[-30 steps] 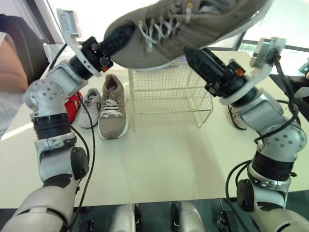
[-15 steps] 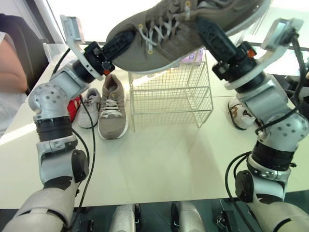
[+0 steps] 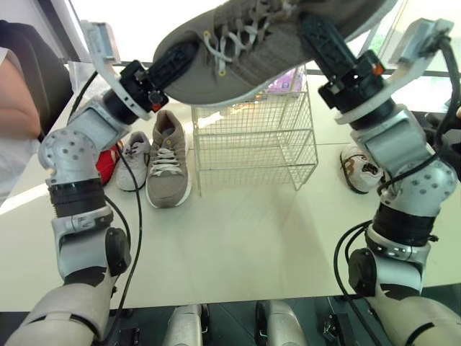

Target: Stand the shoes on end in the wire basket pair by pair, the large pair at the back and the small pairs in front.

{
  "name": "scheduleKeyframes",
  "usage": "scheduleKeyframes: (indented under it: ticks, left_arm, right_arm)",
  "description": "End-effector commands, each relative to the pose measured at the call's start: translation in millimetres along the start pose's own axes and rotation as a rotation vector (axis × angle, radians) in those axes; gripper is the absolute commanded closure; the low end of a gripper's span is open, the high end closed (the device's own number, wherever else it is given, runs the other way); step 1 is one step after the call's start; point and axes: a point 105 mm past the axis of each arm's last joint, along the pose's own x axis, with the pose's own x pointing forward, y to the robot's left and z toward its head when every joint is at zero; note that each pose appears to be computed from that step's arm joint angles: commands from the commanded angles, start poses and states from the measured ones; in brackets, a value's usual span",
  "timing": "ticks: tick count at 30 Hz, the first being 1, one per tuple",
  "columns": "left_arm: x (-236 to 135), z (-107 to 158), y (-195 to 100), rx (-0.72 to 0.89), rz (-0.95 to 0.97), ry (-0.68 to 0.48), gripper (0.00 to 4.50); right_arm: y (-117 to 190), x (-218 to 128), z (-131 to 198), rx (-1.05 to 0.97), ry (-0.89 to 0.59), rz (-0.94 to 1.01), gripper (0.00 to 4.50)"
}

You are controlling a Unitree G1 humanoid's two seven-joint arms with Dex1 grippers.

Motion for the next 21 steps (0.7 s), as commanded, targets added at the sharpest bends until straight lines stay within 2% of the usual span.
scheduleKeyframes:
  ticks: [1, 6, 8, 10, 14, 17, 21]
  left_arm:
    - [-7.8, -7.6, -2.2, 0.010, 0.017, 0.079, 3.35]
    - [-16.5, -6.3, -8.4, 0.043, 0.003, 0.142, 0.84]
    - [-21.5, -4.4, -7.5, 0.083, 0.017, 0.164, 0.07]
    - [-29.4, -2.5, -3.0, 0.115, 0.044, 0.189, 0.07]
    - [-46.7, -1.8, 0.4, 0.190, 0.091, 0.253, 0.07]
    - [-49.3, -3.0, -2.5, 0.207, 0.089, 0.256, 0.07]
    - [-50.8, -5.0, -5.0, 0.217, 0.091, 0.254, 0.07]
  right_arm:
    - [19.8, 10.2, 42.2, -0.065, -0.123, 0.098, 2.58]
    - [13.2, 21.7, 57.6, -0.176, -0.028, 0.124, 2.58]
    - [9.0, 26.2, 67.7, -0.246, 0.015, 0.137, 2.58]
    - [0.0, 32.5, 79.5, -0.355, 0.065, 0.137, 2.58]
    - [-23.1, 47.3, 102.7, -0.755, 0.238, 0.129, 2.58]
    - [-30.7, 57.1, 102.6, -0.919, 0.327, 0.164, 2.58]
    - [-39.3, 62.6, 90.9, -1.035, 0.426, 0.208, 2.58]
